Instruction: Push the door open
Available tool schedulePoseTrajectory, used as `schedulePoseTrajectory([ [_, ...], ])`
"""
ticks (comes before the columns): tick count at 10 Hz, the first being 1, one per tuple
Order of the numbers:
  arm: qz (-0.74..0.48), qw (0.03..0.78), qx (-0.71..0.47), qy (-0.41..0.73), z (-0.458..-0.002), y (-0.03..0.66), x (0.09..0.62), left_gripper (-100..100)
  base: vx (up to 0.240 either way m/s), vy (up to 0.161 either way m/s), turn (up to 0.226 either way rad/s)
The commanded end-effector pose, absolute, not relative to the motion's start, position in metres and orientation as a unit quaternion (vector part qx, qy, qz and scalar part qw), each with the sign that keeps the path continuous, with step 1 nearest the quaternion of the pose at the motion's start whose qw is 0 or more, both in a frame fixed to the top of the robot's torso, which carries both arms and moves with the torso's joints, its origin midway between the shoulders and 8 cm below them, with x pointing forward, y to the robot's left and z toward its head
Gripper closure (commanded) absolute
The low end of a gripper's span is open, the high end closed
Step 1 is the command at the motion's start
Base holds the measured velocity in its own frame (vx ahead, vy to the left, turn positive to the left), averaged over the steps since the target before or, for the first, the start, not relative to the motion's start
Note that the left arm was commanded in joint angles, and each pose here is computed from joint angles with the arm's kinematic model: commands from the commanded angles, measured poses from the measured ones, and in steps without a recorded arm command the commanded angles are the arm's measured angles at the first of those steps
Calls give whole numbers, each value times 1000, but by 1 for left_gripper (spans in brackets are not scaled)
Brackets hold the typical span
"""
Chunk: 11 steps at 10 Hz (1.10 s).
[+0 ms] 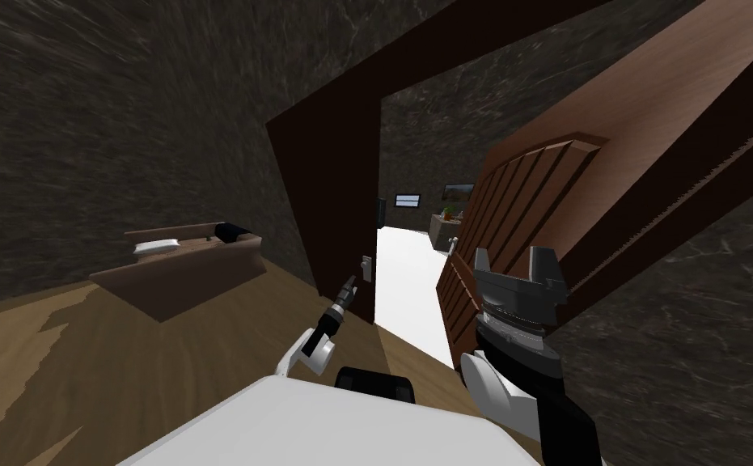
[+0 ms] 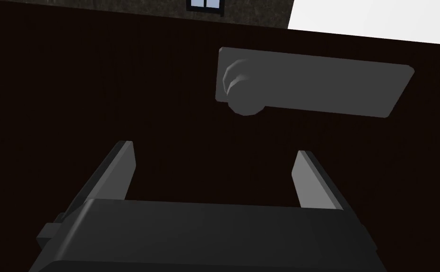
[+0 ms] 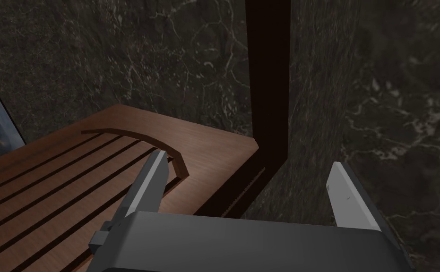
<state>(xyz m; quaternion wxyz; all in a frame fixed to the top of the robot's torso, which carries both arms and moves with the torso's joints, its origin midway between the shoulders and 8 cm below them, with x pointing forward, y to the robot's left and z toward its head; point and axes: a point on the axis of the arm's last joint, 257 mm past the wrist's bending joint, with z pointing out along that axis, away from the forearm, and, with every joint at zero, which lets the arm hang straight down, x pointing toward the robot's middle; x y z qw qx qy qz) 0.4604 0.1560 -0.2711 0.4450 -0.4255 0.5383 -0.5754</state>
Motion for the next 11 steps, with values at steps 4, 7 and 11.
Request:
schedulePoseTrajectory([
  [4, -567, 430, -426, 558, -290, 146, 463, -100, 89, 139, -83],
  [7, -564, 432, -430, 557, -293, 148, 470, -100, 182, -37, -31],
  [11, -562, 434, -435, 554, -296, 149, 478, -100, 183, -48, -34],
])
